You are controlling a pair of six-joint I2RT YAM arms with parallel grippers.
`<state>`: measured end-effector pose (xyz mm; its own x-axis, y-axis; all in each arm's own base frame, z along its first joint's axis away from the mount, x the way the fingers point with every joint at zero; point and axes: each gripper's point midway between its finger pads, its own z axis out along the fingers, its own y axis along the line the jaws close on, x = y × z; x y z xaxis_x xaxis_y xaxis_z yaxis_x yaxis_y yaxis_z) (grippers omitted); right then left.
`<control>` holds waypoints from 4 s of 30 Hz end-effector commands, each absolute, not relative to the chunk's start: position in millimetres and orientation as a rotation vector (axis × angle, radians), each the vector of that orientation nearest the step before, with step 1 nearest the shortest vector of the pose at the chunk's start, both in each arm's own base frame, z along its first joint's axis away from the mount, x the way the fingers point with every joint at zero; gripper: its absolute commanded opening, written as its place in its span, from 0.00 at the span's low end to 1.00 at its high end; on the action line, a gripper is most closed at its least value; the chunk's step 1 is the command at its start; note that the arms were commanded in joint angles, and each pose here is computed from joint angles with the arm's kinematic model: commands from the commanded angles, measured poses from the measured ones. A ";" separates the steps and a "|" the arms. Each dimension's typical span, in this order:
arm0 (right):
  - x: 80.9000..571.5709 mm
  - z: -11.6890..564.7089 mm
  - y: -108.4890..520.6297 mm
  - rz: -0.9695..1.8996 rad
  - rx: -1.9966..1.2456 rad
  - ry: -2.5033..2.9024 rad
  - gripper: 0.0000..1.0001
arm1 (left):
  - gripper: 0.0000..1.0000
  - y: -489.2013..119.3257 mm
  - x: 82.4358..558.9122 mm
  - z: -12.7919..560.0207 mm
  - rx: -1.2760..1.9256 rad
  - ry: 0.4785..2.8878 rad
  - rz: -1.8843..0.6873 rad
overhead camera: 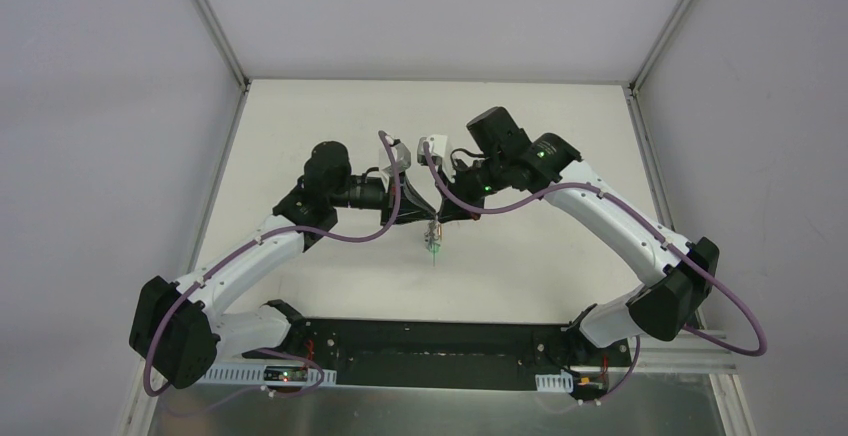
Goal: Put the keys on the keyring
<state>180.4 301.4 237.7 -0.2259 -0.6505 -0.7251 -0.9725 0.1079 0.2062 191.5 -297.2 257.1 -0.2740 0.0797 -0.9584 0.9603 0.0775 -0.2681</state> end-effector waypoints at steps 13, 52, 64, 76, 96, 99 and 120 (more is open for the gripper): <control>187.7 252.3 306.0 0.955 -1.509 1.903 0.02 | 0.00 -296.5 177.7 270.4 1.114 1.476 -1.351; 170.7 272.6 299.4 1.577 -1.296 1.764 0.37 | 0.00 -295.8 177.3 312.0 0.991 1.527 -1.417; 167.9 271.2 304.7 1.602 -1.316 1.768 0.17 | 0.00 -295.8 178.0 310.5 0.981 1.526 -1.417; 165.1 263.7 304.6 1.615 -1.318 1.782 0.00 | 0.00 -297.5 180.3 315.7 0.955 1.495 -1.432; 164.0 256.2 311.7 1.642 -1.326 1.809 0.00 | 0.00 -299.4 172.6 324.6 0.948 1.430 -1.511; 164.5 255.3 312.1 1.644 -1.323 1.815 0.00 | 0.00 -299.3 171.3 326.3 0.950 1.421 -1.518; 170.2 303.7 293.7 1.481 -1.331 1.671 0.32 | 0.00 -297.8 185.6 319.5 0.884 1.465 -1.478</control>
